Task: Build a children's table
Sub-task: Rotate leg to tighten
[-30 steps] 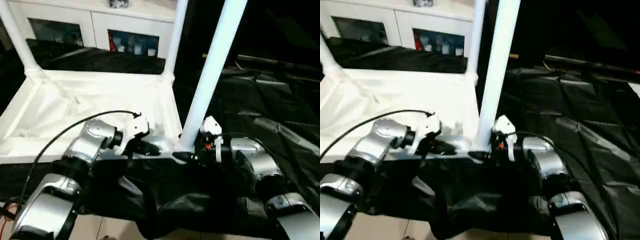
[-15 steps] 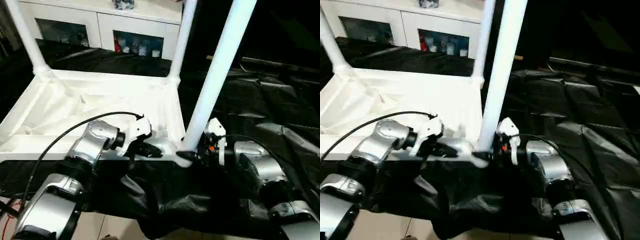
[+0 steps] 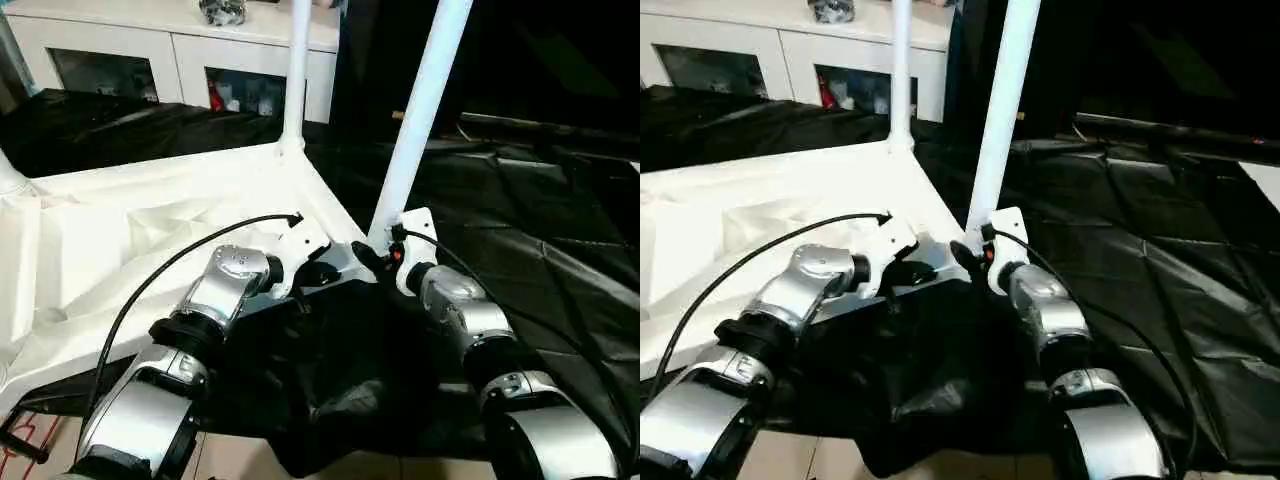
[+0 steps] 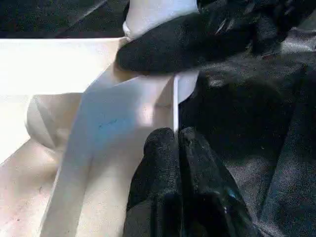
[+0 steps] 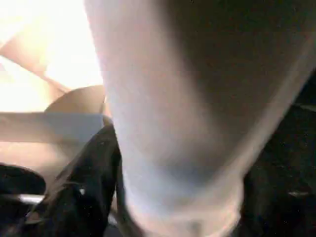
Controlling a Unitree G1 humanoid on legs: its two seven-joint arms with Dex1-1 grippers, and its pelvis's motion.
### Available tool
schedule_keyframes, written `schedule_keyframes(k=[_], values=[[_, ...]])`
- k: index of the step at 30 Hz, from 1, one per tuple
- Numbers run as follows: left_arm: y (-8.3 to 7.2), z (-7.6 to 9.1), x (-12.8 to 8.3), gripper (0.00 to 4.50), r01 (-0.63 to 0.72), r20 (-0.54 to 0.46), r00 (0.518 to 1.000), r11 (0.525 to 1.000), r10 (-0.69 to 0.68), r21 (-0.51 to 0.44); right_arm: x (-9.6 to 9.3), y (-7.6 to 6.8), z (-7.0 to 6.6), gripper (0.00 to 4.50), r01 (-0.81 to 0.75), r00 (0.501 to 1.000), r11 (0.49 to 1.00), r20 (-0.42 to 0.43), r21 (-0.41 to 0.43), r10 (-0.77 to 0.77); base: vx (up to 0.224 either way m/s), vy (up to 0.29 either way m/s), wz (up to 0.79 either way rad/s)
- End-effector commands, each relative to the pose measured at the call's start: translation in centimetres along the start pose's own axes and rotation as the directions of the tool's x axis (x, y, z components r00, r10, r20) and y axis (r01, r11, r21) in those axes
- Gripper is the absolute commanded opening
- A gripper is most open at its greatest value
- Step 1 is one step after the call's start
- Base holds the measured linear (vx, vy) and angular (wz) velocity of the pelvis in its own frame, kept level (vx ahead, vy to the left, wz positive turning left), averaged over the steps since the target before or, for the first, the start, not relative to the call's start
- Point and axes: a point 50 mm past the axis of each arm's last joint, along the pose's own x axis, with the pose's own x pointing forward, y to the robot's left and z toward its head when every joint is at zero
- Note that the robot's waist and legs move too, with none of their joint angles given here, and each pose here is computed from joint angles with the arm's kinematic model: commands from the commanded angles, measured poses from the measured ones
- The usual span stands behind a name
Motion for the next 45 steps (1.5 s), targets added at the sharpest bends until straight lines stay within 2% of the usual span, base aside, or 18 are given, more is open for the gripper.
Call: schedule_keyframes(k=[1,5,6,7,8,10,12,13,14,18,21,27,32,34,35,36,38,45], values=[[-2.6,1.4,2.3,0.00,0.148,0.046,0.988,0.988,-0.149,0.041,1.1,2.9,-0.5,3.57,-0.148,0.988,0.989,-0.045,-0.011,0.147,0.000,0.000,0.00],[-2.1,1.3,1.4,0.00,0.166,0.062,0.984,0.984,-0.170,0.067,0.5,2.7,-0.2,3.68,-0.249,0.969,0.965,-0.034,-0.084,0.247,0.000,0.000,0.00],[-2.0,0.9,0.6,0.00,0.231,0.055,0.970,0.968,-0.237,0.100,-0.5,2.4,0.0,3.68,-0.358,0.933,0.922,-0.026,-0.145,0.358,0.000,0.000,0.00],[-2.0,0.9,0.5,0.00,0.236,0.054,0.969,0.966,-0.243,0.102,-0.5,2.4,0.0,3.68,-0.367,0.930,0.918,-0.026,-0.149,0.368,0.000,0.000,0.00],[-1.8,0.3,-0.2,0.00,0.280,0.034,0.958,0.954,-0.285,0.107,-1.4,2.1,0.0,3.68,-0.450,0.891,0.877,-0.030,-0.170,0.452,0.000,0.000,0.00],[-1.8,0.2,-0.5,0.00,0.296,0.028,0.953,0.949,-0.301,0.113,-1.8,2.0,0.0,3.68,-0.477,0.877,0.861,-0.032,-0.178,0.479,0.000,0.000,0.00],[-1.6,-0.2,-1.2,0.00,0.330,0.007,0.943,0.937,-0.333,0.116,-2.7,1.5,-0.1,3.68,-0.549,0.834,0.819,-0.056,-0.168,0.548,0.000,0.000,0.00],[-1.6,-0.2,-1.2,0.00,0.330,0.007,0.943,0.937,-0.333,0.116,-2.7,1.5,-0.1,3.68,-0.549,0.834,0.819,-0.056,-0.168,0.548,0.000,0.000,0.00],[-1.3,-0.6,-1.8,0.00,0.349,-0.015,0.937,0.929,-0.349,0.123,-3.6,1.2,-0.4,3.68,-0.623,0.782,0.769,-0.096,-0.145,0.616,0.000,0.000,0.00],[-0.7,-1.2,-2.8,0.00,0.377,-0.055,0.926,0.917,-0.373,0.127,-5.1,0.8,-1.0,3.27,-0.717,0.696,0.687,-0.177,-0.119,0.696,0.000,0.000,0.00],[-0.3,-1.4,-3.4,0.00,0.382,-0.075,0.924,0.915,-0.375,0.129,-5.5,0.9,-1.2,3.00,-0.746,0.663,0.657,-0.208,-0.107,0.719,0.000,0.000,0.00],[-0.2,-1.4,-3.5,0.00,0.378,-0.066,0.926,0.917,-0.372,0.127,-5.6,1.3,-1.3,2.72,-0.761,0.645,0.642,-0.205,-0.089,0.736,0.000,0.000,0.00],[-0.3,-1.3,-3.2,0.00,0.353,-0.039,0.936,0.928,-0.350,0.119,-5.4,1.5,-1.2,2.69,-0.741,0.670,0.667,-0.164,-0.080,0.724,0.000,0.000,0.00],[-0.3,-1.1,-2.6,0.00,0.312,-0.013,0.950,0.944,-0.313,0.107,-4.6,1.2,-1.3,2.69,-0.659,0.750,0.749,-0.148,-0.071,0.645,0.000,0.000,0.00],[-0.3,-1.1,-2.6,0.00,0.312,-0.013,0.950,0.944,-0.313,0.107,-4.6,1.2,-1.3,2.69,-0.659,0.750,0.749,-0.148,-0.071,0.645,0.000,0.000,0.00],[-0.4,-0.7,-2.0,0.00,0.272,0.010,0.962,0.958,-0.273,0.087,-3.4,0.6,-1.6,2.68,-0.500,0.862,0.863,-0.138,-0.066,0.489,0.000,0.000,0.00],[-0.7,-0.3,-1.0,0.00,0.211,0.025,0.977,0.976,-0.213,0.059,-2.1,-0.2,-2.1,2.68,-0.282,0.950,0.958,-0.151,-0.043,0.273,0.000,0.000,0.00],[-1.5,0.6,1.3,0.00,0.103,0.042,0.994,0.995,-0.103,-0.005,-0.4,0.2,-2.4,2.67,-0.035,0.984,0.999,-0.177,-0.009,0.033,0.000,0.000,0.00]])
